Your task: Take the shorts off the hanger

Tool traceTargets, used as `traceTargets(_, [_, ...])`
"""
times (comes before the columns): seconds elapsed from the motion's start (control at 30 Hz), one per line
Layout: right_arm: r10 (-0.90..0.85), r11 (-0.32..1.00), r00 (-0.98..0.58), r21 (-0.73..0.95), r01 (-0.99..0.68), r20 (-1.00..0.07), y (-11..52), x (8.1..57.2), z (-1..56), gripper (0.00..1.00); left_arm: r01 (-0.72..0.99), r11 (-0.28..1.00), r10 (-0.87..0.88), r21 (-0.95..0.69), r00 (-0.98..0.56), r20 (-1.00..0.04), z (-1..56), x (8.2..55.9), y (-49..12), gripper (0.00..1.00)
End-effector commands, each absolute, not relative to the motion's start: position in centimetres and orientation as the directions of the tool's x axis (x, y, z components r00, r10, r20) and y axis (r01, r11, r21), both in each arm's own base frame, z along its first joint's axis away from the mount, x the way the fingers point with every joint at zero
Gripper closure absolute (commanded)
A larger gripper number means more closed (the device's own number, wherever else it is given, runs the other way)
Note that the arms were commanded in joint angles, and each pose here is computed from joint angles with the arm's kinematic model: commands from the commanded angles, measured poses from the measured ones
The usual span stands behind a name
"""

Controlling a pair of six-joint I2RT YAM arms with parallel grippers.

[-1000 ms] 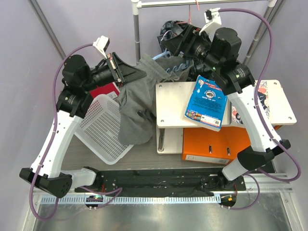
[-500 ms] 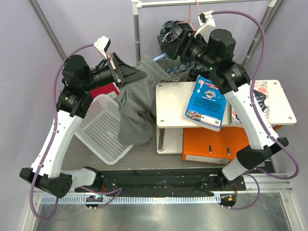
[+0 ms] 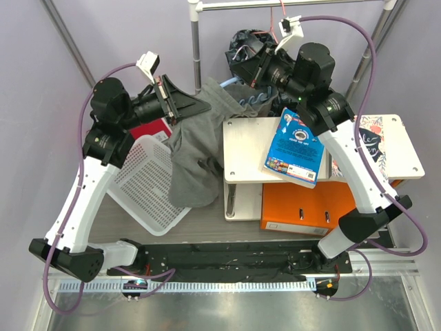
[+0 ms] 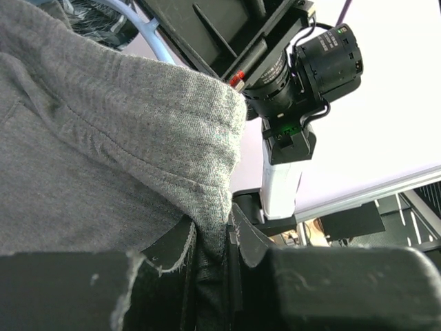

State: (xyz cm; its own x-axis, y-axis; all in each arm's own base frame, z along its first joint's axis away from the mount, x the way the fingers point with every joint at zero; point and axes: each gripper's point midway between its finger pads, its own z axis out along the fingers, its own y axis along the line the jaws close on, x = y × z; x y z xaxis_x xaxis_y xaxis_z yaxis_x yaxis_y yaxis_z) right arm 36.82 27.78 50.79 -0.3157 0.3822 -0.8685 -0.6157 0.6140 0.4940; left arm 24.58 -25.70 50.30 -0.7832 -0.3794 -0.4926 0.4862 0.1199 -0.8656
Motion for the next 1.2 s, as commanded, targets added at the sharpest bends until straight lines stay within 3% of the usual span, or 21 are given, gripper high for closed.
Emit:
traceTargets(0.0, [0.439, 0.572, -0.232, 0.47, -0.672, -0.868, 27.7, 35.4, 54.3, 0.99, 0.602, 0.146, -0.428, -0.785, -0.677, -0.599, 53.2, 24.0, -24.8, 0.97])
traceTargets(0.03, [0.441, 0.574, -0.226, 0.466, -0.673, -0.869, 27.7, 35.4, 54.5, 0.99, 0.543, 0.196, -0.424, -0.817, -0.704, -0.57, 51.6, 24.5, -24.6, 0.81])
traceTargets(0.13, [0.445, 0.586, -0.21, 0.461, -0.667, -0.87, 27.6, 35.4, 54.8, 0.99, 0.495, 0.282, -0.436, -0.822, -0.697, -0.57, 50.1, 25.6, -24.1, 0.59])
traceTargets(0.37, [0.418, 0.634, -0.185, 0.431, -0.642, -0.889, 28.0, 35.3, 54.1, 0.99, 0.487, 0.375, -0.445, -0.789, -0.652, -0.614, 50.5, 25.9, -23.0, 0.28])
traceTargets(0.57, [0.401, 0.668, -0.174, 0.417, -0.617, -0.899, 28.4, 35.4, 53.6, 0.99, 0.524, 0.475, -0.486, -0.707, -0.514, -0.707, 54.3, 27.0, -21.3, 0.3])
traceTargets(0.77, [0.373, 0.664, -0.201, 0.412, -0.624, -0.906, 29.5, 34.8, 52.6, 0.99, 0.57, 0.441, -0.49, -0.694, -0.495, -0.718, 56.1, 29.6, -23.0, 0.52])
traceTargets(0.87, [0.369, 0.662, -0.215, 0.418, -0.622, -0.904, 29.9, 34.6, 52.1, 0.99, 0.614, 0.482, -0.446, -0.625, -0.442, -0.778, 56.1, 30.9, -24.2, 0.52])
traceTargets(1.17, [0.326, 0.638, -0.229, 0.392, -0.663, -0.917, 32.0, 33.5, 51.2, 0.99, 0.663, 0.476, -0.434, -0.578, -0.395, -0.81, 56.7, 32.6, -26.7, 0.45])
